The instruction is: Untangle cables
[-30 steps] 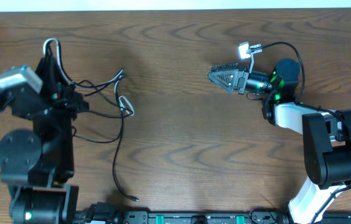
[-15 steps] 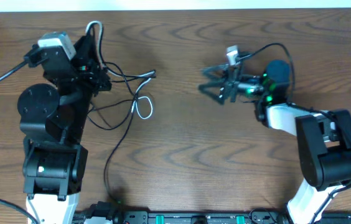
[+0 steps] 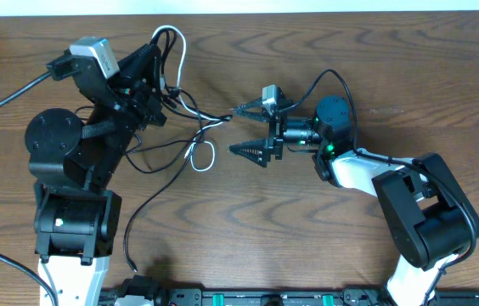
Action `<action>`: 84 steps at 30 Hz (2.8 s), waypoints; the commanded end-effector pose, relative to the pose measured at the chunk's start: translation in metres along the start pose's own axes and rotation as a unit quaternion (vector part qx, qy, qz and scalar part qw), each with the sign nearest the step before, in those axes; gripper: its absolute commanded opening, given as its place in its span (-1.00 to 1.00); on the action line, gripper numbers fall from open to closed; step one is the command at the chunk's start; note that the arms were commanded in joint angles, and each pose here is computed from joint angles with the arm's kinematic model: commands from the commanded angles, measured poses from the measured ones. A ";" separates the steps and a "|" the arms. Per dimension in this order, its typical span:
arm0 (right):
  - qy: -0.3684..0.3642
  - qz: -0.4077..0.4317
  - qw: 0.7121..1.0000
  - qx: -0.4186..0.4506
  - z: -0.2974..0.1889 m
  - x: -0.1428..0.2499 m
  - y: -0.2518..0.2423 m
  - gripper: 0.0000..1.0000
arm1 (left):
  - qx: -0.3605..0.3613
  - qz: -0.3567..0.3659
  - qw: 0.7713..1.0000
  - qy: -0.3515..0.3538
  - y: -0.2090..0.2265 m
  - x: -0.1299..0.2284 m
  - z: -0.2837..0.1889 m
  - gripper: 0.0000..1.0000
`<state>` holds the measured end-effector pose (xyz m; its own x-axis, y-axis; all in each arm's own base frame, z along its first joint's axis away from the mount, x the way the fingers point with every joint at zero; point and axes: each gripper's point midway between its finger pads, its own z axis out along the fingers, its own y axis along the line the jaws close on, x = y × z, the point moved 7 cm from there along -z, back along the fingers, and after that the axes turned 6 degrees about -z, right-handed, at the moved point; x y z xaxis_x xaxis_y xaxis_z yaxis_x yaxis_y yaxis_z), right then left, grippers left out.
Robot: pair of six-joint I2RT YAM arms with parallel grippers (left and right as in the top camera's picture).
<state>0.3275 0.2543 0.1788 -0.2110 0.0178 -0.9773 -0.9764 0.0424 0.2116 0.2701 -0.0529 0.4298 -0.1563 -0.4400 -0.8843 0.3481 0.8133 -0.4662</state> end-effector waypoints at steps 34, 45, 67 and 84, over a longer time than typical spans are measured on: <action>-0.012 0.053 0.996 0.063 -0.038 -0.005 -0.030 -0.03 | -0.251 -0.057 0.914 0.313 0.092 0.124 0.007 -0.85; -0.008 0.065 0.995 0.070 -0.042 -0.003 -0.034 -0.01 | -0.264 -0.066 0.898 0.346 0.101 0.140 0.011 -0.85; 0.044 0.117 0.982 0.142 -0.047 0.029 -0.048 0.33 | 0.024 0.085 0.816 0.572 0.011 0.211 -0.024 -0.85; 0.050 0.129 0.979 0.147 -0.048 0.033 -0.048 0.44 | 0.024 0.070 0.764 0.641 0.016 0.267 -0.052 -0.85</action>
<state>0.3626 0.2087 0.1358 -0.4772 -0.0306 -0.8783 -0.8370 0.3205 0.4436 0.1900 -0.1377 0.1922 -0.8693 0.4193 -0.2615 0.4916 0.7879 -0.3709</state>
